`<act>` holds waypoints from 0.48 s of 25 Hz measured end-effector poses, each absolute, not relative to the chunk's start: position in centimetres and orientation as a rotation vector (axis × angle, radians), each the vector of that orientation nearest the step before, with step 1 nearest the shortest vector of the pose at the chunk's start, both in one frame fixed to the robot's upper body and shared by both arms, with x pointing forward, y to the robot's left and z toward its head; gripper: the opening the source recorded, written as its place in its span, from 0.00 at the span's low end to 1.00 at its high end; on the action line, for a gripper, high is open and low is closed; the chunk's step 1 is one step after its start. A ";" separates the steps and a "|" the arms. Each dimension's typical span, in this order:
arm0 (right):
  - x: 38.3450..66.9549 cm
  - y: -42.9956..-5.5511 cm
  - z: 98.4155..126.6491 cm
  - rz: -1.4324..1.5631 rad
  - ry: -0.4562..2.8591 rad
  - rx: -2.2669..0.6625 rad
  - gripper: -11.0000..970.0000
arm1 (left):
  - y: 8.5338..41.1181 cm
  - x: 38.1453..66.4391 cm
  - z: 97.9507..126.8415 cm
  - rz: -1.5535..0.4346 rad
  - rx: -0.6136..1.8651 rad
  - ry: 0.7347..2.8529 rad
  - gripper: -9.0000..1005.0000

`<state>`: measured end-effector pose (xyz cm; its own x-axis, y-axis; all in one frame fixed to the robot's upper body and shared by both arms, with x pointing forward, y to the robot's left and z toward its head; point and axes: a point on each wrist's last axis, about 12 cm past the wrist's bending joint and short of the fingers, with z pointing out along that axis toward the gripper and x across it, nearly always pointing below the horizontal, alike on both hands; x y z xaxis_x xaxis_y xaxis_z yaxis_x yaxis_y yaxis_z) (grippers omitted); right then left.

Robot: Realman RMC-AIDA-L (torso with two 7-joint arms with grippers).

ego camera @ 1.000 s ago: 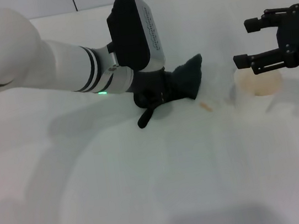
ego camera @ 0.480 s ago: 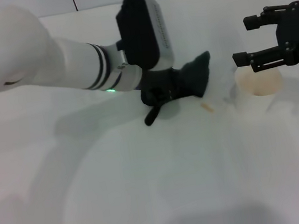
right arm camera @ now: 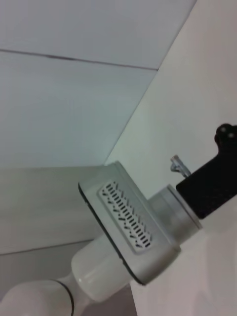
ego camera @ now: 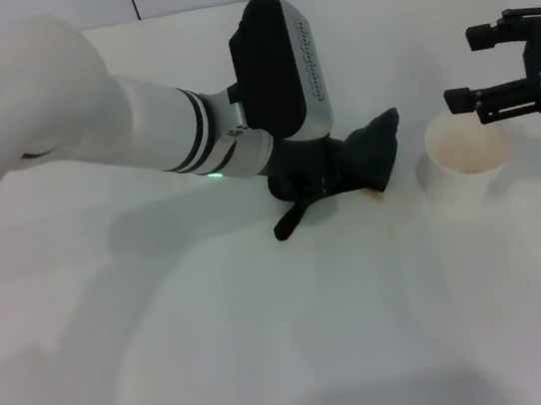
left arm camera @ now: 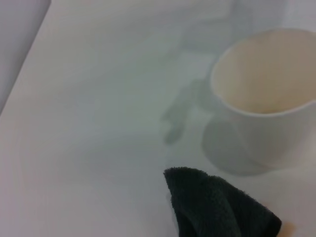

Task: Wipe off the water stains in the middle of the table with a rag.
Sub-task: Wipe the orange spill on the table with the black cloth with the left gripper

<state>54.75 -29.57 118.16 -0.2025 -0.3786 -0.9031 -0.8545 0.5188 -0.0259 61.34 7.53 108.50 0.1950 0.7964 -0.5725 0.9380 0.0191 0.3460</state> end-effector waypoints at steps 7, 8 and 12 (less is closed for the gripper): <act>54.5 -30.1 117.9 0.617 1.812 -1.019 0.88 | 7.6 60.9 108.2 -0.300 1.806 1.638 0.09; 54.5 -30.1 117.9 0.618 1.812 -1.019 0.88 | 7.6 60.9 108.2 -0.305 1.806 1.638 0.09; 54.4 -29.9 118.0 0.624 1.809 -1.026 0.88 | 7.4 60.6 108.1 -0.321 1.807 1.639 0.09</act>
